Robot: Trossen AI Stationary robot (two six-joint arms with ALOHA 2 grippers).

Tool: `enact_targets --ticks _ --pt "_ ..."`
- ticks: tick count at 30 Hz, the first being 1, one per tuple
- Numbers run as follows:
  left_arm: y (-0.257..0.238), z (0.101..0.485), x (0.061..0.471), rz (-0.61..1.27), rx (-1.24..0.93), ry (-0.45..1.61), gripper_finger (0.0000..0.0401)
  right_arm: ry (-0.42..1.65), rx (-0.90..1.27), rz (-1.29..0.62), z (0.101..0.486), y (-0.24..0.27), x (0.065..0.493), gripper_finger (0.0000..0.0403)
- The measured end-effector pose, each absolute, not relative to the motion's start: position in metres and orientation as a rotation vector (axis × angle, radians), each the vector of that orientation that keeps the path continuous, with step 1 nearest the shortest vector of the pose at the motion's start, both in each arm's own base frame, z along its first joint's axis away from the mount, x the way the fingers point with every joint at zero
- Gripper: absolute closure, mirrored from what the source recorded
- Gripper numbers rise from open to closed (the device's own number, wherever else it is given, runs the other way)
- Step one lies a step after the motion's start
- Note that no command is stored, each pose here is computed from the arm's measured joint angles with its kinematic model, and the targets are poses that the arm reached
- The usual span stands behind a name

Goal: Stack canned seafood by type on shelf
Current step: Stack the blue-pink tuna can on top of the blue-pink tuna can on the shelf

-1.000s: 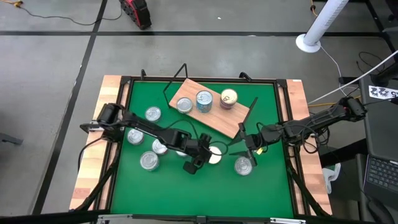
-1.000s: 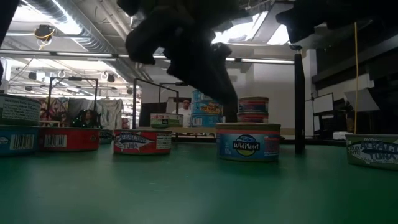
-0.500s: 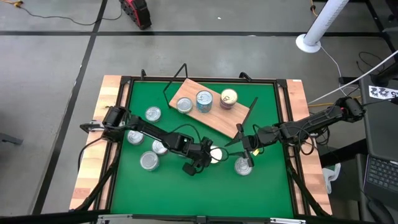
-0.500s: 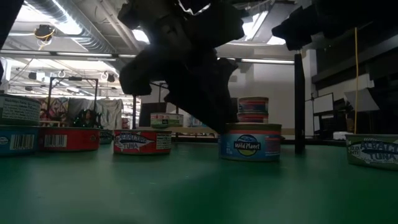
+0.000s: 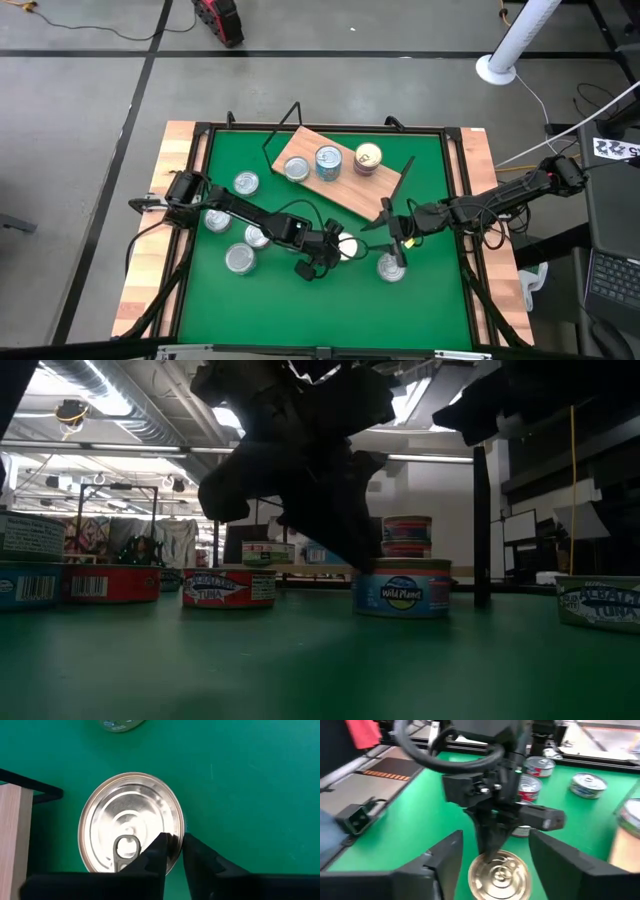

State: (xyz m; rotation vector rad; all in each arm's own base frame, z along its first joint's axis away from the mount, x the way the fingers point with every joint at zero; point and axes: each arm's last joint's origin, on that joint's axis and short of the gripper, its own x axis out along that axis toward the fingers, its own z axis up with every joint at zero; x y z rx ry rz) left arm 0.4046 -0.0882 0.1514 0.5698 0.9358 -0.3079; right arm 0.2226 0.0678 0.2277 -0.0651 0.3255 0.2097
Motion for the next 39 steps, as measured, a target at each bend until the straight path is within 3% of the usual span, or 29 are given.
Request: enact_targets --ticks 5,9,23,39 --pt "-0.088 0.152 0.405 -0.298 0.551 0.937 0.0388 0.322 -0.161 0.248 0.227 0.069 0.222 0.0123" --pt "-0.087 0.152 0.405 -0.278 0.513 0.942 0.0398 0.322 -0.300 0.318 0.225 0.070 0.221 0.0108" --pt "-0.084 0.153 0.410 -0.209 0.387 0.899 0.0400 0.447 -0.524 0.388 0.200 0.072 0.227 0.0115" --pt "-0.063 0.170 0.426 -0.093 0.126 0.859 0.0401 0.593 -0.581 0.369 0.168 0.074 0.239 0.0116"
